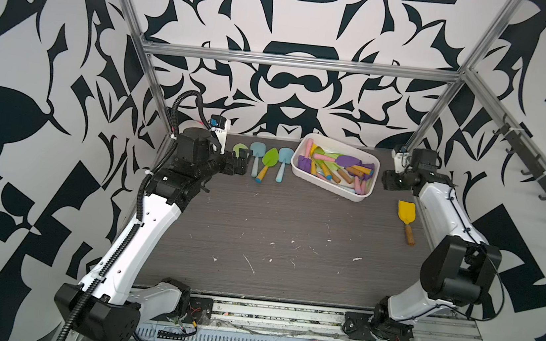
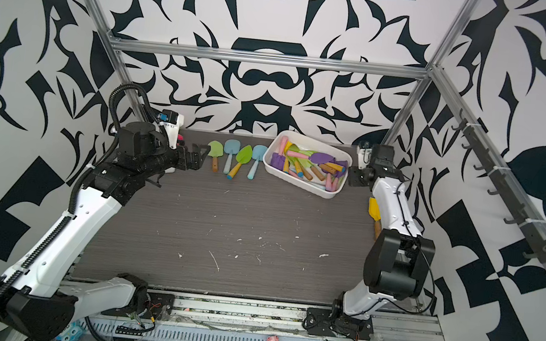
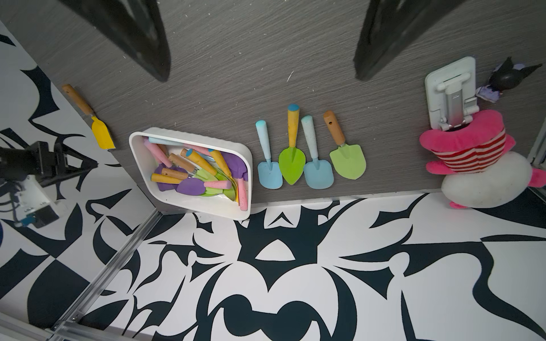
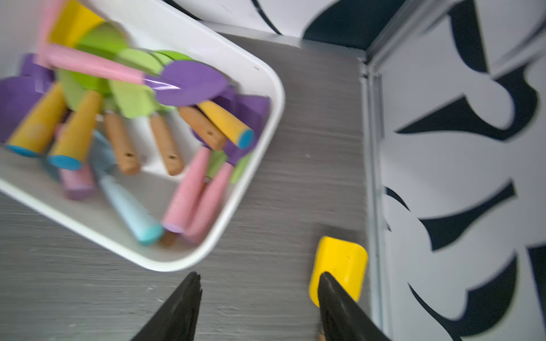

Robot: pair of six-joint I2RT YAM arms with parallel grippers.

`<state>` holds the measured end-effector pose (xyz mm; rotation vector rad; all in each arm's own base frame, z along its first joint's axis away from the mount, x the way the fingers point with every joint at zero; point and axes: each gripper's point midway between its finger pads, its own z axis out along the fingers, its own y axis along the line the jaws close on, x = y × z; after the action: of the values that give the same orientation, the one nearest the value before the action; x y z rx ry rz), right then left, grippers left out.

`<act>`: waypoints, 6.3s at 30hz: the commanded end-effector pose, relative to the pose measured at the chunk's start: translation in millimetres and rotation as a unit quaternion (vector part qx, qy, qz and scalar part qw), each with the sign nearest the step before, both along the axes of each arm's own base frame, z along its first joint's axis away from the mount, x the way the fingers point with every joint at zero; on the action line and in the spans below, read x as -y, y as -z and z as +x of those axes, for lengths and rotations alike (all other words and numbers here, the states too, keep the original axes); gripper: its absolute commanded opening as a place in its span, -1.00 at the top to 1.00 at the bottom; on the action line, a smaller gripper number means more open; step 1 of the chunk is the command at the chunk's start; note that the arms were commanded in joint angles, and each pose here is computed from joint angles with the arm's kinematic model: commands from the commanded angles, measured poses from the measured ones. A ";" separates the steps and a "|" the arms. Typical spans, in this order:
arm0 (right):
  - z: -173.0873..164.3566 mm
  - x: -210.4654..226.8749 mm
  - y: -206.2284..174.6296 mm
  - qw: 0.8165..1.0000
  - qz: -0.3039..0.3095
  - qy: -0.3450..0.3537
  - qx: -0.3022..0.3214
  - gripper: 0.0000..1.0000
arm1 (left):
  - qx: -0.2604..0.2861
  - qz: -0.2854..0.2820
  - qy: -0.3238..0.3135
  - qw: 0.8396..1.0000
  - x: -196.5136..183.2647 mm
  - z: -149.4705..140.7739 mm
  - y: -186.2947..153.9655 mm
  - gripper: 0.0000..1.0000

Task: Take the shovel out of the storage box
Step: Pick up the shovel from the storage box, then place the shovel at the center of the board, then pick up the shovel from the storage box.

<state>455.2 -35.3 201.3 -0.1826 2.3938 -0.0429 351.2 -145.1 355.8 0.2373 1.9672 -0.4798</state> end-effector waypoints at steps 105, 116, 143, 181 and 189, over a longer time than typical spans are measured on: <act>-113.2 30.2 36.9 0.957 0.180 0.169 -0.149 1.00 | -0.023 -0.022 0.056 0.998 25.8 12.2 26.5 -0.99; -116.9 29.6 85.6 0.950 0.206 0.169 -0.164 1.00 | -0.031 -0.021 0.055 0.998 24.0 8.0 33.5 -0.99; -130.3 49.6 168.1 0.952 0.127 0.155 -0.231 1.00 | -0.041 -0.016 0.048 0.998 20.6 4.3 45.7 -0.99; -19.3 -15.6 -31.4 0.994 0.091 0.051 0.029 -0.48 | 0.039 0.018 0.052 0.998 7.1 -17.7 -2.6 -0.99; -1.9 -44.4 -83.7 0.992 -0.037 0.011 0.122 -0.60 | 0.061 0.056 -0.011 0.996 -22.7 -28.2 -9.6 -0.99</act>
<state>442.0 6.3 229.2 -0.1084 2.3294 0.0072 327.6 -133.8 369.5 0.3157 1.8553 -0.4031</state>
